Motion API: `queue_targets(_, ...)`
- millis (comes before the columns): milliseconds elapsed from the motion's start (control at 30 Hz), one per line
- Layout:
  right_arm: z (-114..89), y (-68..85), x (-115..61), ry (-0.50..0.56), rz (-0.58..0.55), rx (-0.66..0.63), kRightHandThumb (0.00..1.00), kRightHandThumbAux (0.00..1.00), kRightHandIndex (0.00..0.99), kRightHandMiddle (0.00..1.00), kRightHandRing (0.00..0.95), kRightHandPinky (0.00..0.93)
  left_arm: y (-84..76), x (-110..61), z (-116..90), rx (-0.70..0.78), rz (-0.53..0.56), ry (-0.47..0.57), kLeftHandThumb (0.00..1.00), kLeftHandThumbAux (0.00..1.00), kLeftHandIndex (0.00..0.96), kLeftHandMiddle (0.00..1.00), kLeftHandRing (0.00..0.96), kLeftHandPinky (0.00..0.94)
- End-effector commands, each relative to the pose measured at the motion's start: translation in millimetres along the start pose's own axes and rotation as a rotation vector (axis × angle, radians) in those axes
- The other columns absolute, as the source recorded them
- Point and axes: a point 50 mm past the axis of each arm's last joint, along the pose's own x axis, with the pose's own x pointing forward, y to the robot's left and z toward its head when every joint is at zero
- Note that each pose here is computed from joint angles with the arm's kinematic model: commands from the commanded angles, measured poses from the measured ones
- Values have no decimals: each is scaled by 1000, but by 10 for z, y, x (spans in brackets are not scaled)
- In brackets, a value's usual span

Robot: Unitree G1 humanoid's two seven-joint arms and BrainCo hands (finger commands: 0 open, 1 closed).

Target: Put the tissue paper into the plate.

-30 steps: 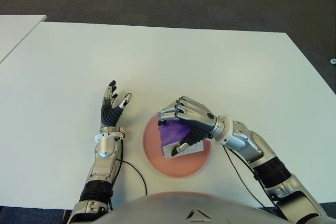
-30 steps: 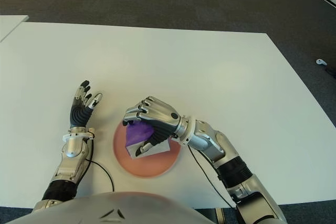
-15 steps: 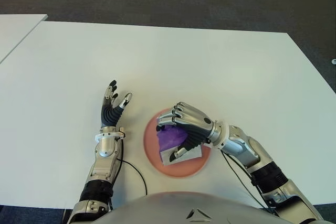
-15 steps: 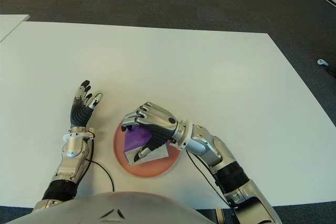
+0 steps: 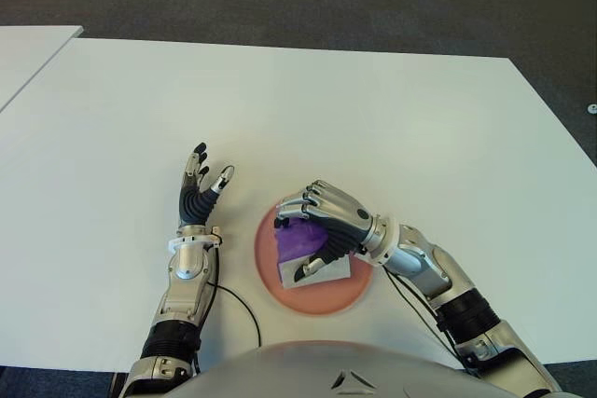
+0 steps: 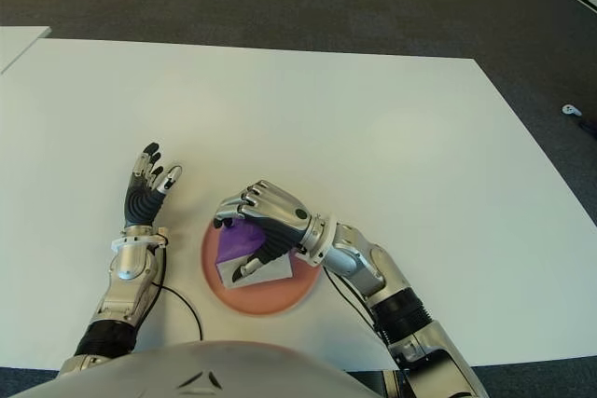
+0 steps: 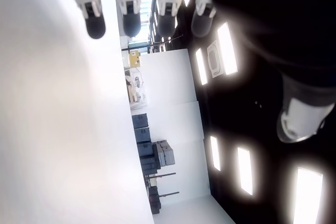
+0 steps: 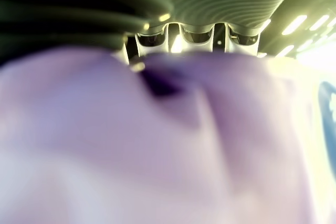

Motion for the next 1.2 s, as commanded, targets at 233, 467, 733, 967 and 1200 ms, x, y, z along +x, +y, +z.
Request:
queue_targets(233,-17,28,-23,35,107,-27,271,593,116,164,139,126,34,-136,-176,42,-28,104,0,470,0,0,0,0)
queue_targets(467,-48,3,-40,42,149,-170,66,494,9,15,11,10,36,-139,-188,52,-39,120,0,462,0,0,0,0)
queue_targets(733,-74,17,-39,59,104,-204,37,381,0,0,0,0,44,-126,-198,45,-47,127,0,463,0,0,0,0)
queue_targets(967,-89,21,-53,67,82,-199,47,326,0,0,0,0,51,-123,-202,41,-49,125,0,474,0,0,0,0)
queue_targets(1200,-105,3,-58,74,71,-229,61,306,0,0,0,0,59,-124,-206,44,-42,122,0,481,0,0,0,0)
